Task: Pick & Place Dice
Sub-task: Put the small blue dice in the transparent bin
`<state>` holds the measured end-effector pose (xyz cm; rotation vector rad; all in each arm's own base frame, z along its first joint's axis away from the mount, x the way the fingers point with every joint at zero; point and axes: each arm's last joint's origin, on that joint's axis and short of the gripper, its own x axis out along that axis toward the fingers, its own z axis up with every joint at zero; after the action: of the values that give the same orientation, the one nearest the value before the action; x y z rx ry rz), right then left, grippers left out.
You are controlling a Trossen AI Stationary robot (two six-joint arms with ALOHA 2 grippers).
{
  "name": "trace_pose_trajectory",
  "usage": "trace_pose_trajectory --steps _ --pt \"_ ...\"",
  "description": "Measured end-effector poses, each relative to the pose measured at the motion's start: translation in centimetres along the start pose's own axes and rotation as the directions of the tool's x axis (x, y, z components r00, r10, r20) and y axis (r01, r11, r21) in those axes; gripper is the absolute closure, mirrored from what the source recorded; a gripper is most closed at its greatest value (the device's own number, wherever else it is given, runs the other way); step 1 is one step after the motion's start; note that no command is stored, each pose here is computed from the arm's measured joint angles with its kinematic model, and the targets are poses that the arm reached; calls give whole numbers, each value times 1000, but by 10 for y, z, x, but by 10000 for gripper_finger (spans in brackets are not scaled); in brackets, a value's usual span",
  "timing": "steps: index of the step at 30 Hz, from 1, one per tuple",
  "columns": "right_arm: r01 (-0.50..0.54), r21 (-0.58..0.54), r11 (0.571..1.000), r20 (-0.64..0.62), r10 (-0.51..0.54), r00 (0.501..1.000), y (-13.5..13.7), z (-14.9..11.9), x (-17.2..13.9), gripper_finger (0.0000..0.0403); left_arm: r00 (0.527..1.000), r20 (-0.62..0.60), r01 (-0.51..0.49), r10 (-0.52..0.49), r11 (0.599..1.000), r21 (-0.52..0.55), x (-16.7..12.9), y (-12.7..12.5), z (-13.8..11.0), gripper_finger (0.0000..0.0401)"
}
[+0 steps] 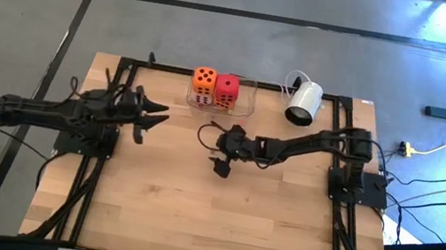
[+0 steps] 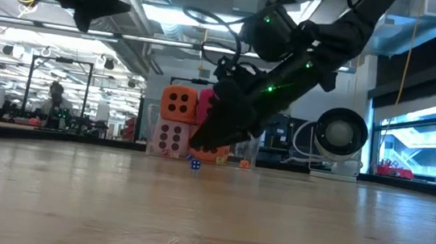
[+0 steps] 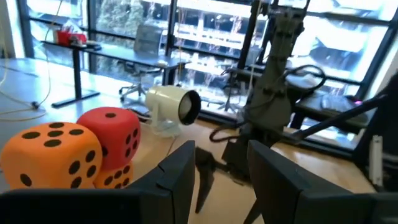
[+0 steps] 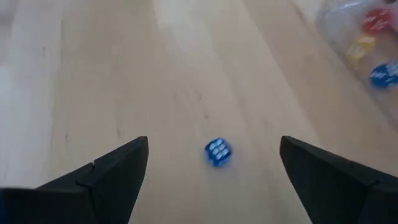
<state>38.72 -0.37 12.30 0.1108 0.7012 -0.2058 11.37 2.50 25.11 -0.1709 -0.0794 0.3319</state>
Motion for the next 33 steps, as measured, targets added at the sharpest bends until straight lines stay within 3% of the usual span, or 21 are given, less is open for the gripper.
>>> trace_pose_trajectory --steps 17,26,33 --pt "8 37 999 -27 -7 1000 5 -20 21 150 998 59 -18 20 999 -46 -35 12 -32 258" --pt "40 26 999 -11 -40 999 4 -21 24 196 998 -23 -64 62 994 -90 -29 16 -57 260" --pt "42 32 999 -11 -41 999 5 -24 28 238 997 -23 -74 72 992 -105 -29 17 -59 260"
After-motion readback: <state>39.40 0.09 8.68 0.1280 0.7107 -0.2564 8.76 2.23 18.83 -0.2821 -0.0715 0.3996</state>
